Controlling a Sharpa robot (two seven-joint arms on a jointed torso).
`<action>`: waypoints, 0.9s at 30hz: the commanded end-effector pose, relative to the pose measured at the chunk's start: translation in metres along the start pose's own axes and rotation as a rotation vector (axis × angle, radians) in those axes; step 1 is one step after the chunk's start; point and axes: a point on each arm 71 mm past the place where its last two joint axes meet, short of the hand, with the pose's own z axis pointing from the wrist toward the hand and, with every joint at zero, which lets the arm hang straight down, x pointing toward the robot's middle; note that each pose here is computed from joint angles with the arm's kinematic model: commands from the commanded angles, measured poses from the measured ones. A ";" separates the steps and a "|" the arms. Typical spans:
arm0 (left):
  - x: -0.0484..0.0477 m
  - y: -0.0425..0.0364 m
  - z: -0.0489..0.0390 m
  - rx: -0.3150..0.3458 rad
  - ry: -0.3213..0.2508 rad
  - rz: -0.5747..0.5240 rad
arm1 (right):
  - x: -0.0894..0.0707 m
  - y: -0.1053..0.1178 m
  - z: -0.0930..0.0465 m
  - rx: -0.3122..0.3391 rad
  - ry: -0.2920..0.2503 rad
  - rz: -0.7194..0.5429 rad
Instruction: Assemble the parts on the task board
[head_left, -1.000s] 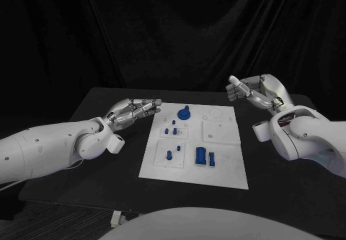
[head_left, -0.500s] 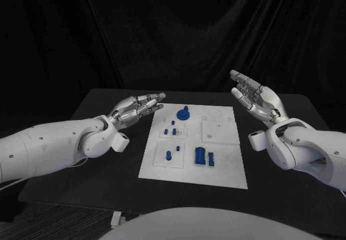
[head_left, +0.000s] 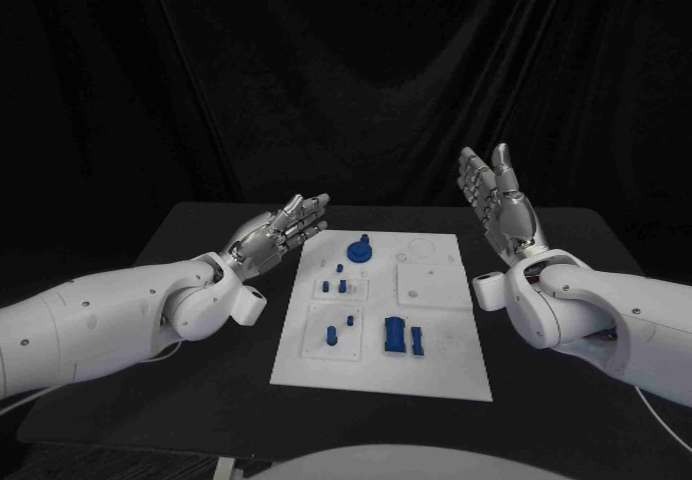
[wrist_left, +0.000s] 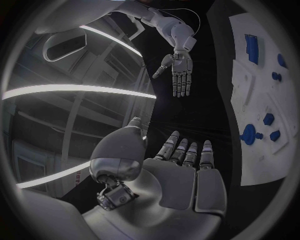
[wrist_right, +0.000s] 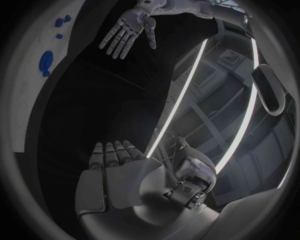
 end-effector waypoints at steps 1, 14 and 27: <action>0.0001 -0.0006 0.0073 -0.003 -0.140 0.039 | -0.001 -0.012 0.003 0.133 -0.145 0.084; 0.0211 -0.0099 0.0356 -0.027 -0.466 0.080 | 0.008 -0.020 0.011 0.253 -0.276 0.209; 0.0353 -0.0159 0.0461 -0.076 -0.665 0.081 | 0.008 -0.020 0.011 0.253 -0.276 0.209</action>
